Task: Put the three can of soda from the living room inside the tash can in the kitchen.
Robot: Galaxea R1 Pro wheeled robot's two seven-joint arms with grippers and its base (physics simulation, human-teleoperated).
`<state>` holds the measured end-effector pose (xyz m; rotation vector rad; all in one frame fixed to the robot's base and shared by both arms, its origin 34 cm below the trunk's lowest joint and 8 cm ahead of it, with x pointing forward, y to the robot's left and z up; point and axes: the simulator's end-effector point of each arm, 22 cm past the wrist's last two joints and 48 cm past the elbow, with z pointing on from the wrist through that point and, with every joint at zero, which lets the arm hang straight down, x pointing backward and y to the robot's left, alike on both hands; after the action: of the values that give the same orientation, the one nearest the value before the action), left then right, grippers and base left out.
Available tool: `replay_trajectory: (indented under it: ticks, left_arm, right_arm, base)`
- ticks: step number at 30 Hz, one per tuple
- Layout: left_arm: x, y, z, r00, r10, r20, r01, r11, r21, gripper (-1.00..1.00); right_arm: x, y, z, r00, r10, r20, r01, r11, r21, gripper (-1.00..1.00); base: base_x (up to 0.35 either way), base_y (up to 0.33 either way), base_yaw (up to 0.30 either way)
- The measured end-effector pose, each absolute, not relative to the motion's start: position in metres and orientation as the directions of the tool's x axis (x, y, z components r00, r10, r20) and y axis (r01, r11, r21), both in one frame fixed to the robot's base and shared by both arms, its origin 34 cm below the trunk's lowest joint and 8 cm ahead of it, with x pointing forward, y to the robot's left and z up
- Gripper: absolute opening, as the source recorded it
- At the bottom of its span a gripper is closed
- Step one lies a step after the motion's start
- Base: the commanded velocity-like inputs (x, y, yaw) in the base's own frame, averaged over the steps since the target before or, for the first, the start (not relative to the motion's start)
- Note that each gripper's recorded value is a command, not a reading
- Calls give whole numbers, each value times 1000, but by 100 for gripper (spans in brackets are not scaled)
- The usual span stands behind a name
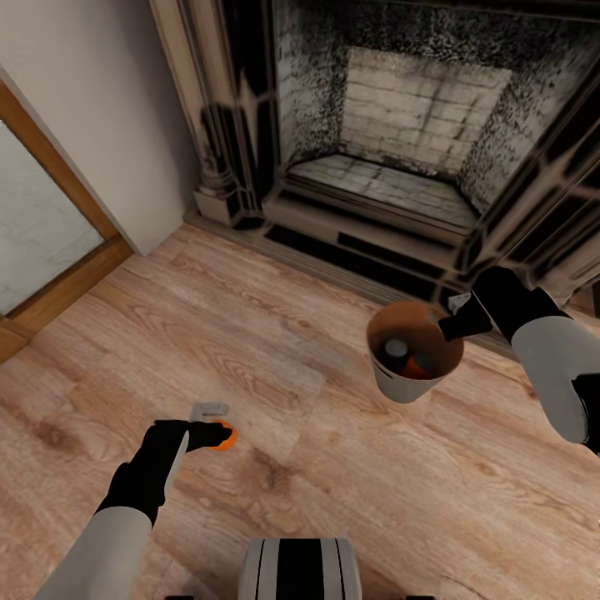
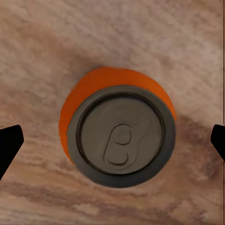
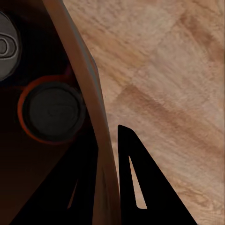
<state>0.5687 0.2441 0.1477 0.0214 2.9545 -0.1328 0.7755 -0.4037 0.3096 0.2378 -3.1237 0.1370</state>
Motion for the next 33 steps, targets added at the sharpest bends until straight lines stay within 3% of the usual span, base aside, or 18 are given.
replay_trajectory:
  ticks: [33]
  left_arm:
    - [582,249,149,-976,-3,-220,15,997,-79,100]
  right_arm:
    - [764,-410,284,-982,-178,69,-185,976,-112,-100]
  base:
    - [4,-12,0]
